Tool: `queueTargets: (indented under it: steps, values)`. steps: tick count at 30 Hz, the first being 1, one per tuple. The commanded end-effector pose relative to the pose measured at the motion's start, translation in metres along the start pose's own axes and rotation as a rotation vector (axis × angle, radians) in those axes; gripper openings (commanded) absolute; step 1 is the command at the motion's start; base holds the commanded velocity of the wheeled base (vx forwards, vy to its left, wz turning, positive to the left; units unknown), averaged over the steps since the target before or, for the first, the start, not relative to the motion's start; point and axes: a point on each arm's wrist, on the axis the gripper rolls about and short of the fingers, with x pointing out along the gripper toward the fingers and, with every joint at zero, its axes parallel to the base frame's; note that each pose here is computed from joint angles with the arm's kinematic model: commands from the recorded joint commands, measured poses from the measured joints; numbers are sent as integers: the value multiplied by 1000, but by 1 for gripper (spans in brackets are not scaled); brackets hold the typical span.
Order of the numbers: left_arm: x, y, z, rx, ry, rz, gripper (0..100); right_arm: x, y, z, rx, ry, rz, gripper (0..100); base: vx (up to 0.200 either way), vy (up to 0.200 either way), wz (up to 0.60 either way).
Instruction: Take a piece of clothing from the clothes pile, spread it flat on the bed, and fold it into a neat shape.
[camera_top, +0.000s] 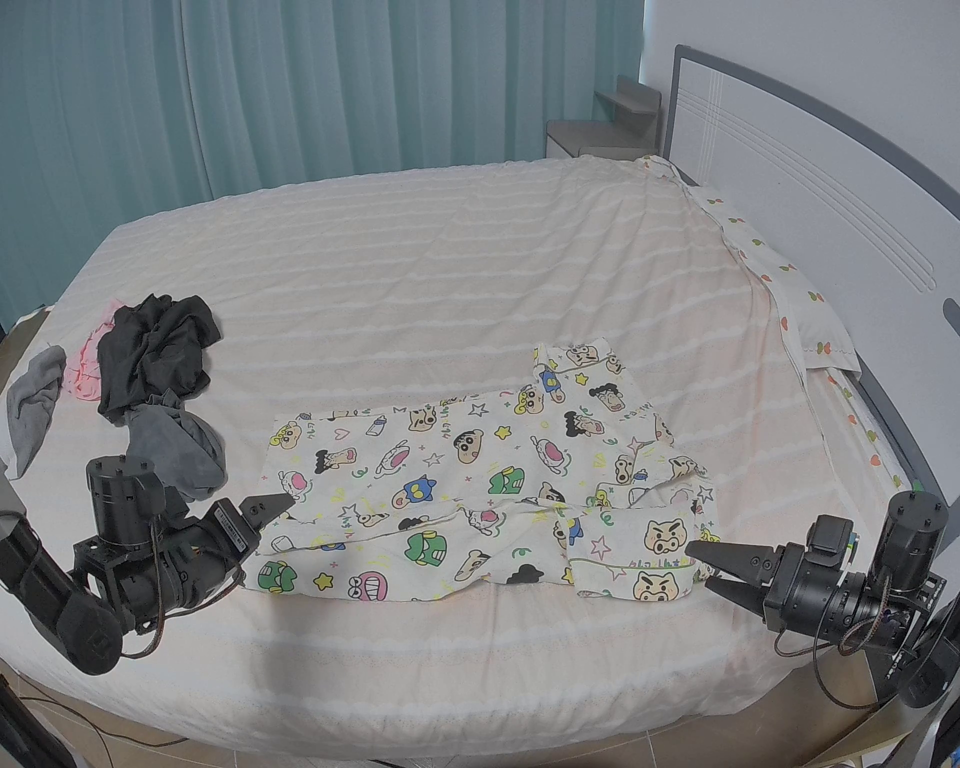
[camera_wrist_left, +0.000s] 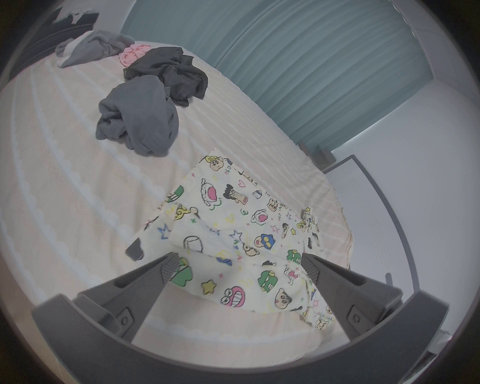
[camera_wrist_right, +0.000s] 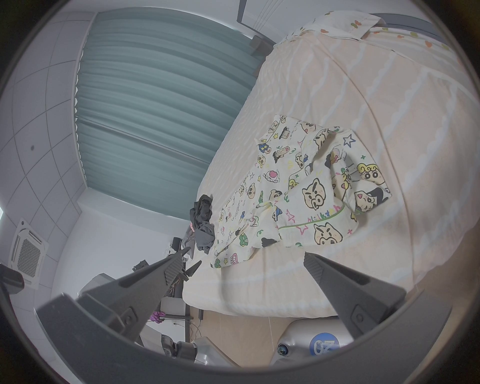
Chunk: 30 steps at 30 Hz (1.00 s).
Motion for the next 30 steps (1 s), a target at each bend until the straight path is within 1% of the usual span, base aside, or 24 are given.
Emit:
queueTargets:
  steps: [1,7,9,12,15,19,24,30]
  values:
    - [-12,0,-9,25,17,1,100,-4,-3,-2,11,4,-17,100,0,0,0]
    - [-14,3,-13,30,31,12,100,-2,-5,-5,22,21,-28,100,0,0,0]
    - [-13,4,-15,31,40,20,100,-2,-6,-6,47,26,-30,100,0,0,0]
    - [-12,3,-15,35,38,20,100,-1,-6,-6,50,28,-32,100,0,0,0]
    - [-10,2,-17,39,28,38,100,-1,-7,-6,53,31,-37,100,0,0,0]
    - [-5,2,-25,49,63,49,100,0,-8,-6,55,34,-40,100,0,0,0]
    - [-3,1,-27,54,68,48,100,1,-8,-7,56,38,-43,100,0,0,0]
    - [1,3,-26,53,64,56,100,1,-7,-9,55,46,-40,100,0,200,0]
